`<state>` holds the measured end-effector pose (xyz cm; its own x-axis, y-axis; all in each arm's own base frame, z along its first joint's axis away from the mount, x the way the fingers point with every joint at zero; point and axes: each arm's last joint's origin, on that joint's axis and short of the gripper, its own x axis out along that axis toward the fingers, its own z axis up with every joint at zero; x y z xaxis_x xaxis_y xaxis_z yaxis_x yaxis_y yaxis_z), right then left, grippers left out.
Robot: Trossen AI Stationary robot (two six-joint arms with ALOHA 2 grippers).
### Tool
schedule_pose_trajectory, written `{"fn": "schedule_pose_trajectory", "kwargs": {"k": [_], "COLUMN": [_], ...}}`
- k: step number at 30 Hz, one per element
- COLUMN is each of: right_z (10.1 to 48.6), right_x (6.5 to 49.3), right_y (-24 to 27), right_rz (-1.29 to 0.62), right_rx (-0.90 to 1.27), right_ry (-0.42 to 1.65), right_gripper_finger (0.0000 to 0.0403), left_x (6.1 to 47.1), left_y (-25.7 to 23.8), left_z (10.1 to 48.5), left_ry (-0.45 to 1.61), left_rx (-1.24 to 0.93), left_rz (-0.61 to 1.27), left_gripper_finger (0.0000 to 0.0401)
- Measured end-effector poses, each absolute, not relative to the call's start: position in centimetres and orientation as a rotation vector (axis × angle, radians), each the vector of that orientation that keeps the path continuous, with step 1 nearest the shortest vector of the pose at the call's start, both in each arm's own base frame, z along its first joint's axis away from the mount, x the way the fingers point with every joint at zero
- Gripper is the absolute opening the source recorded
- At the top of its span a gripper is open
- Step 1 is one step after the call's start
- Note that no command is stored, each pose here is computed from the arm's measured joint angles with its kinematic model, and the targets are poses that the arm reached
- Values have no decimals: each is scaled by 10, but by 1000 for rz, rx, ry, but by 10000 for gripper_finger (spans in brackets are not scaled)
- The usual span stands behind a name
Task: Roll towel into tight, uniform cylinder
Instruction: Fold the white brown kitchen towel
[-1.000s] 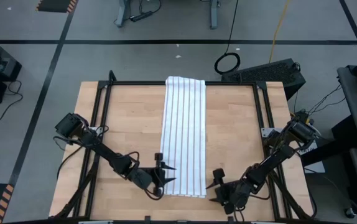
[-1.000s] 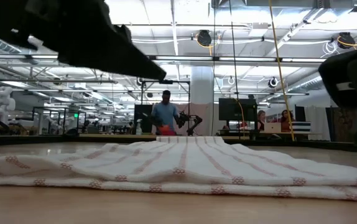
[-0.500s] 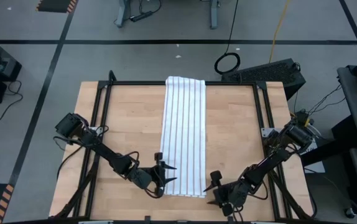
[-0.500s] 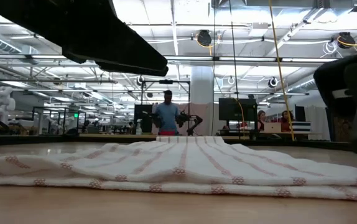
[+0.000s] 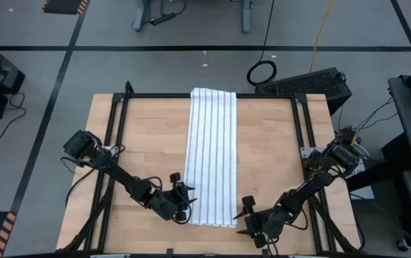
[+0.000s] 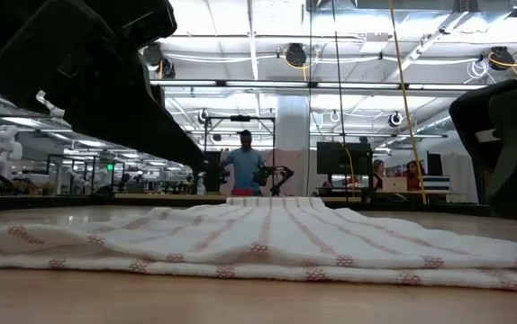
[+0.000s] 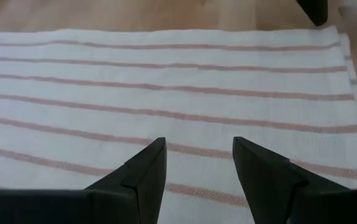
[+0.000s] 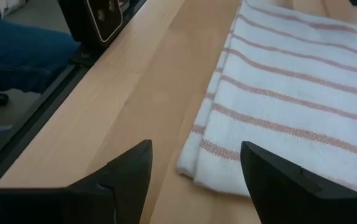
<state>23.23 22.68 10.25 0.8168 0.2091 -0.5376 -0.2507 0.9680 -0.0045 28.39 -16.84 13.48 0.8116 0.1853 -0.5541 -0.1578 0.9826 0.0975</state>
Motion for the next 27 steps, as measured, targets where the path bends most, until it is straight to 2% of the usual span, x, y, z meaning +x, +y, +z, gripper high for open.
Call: {"fn": "schedule_pose_trajectory", "kwargs": {"k": [12, 21, 27], "right_z": [103, 90, 85], "right_x": [229, 239, 246], "right_y": [230, 240, 246], "right_rz": [230, 231, 191], "right_rx": [0, -56, -75], "right_ry": [572, 591, 591], "right_gripper_finger": [232, 173, 149], "left_x": [290, 295, 295], "left_y": [-173, -167, -167], "left_z": [144, 146, 146], "left_ry": [498, 484, 486], "left_rx": [82, 96, 112], "left_rz": [140, 149, 145], "left_gripper_finger": [189, 189, 189]}}
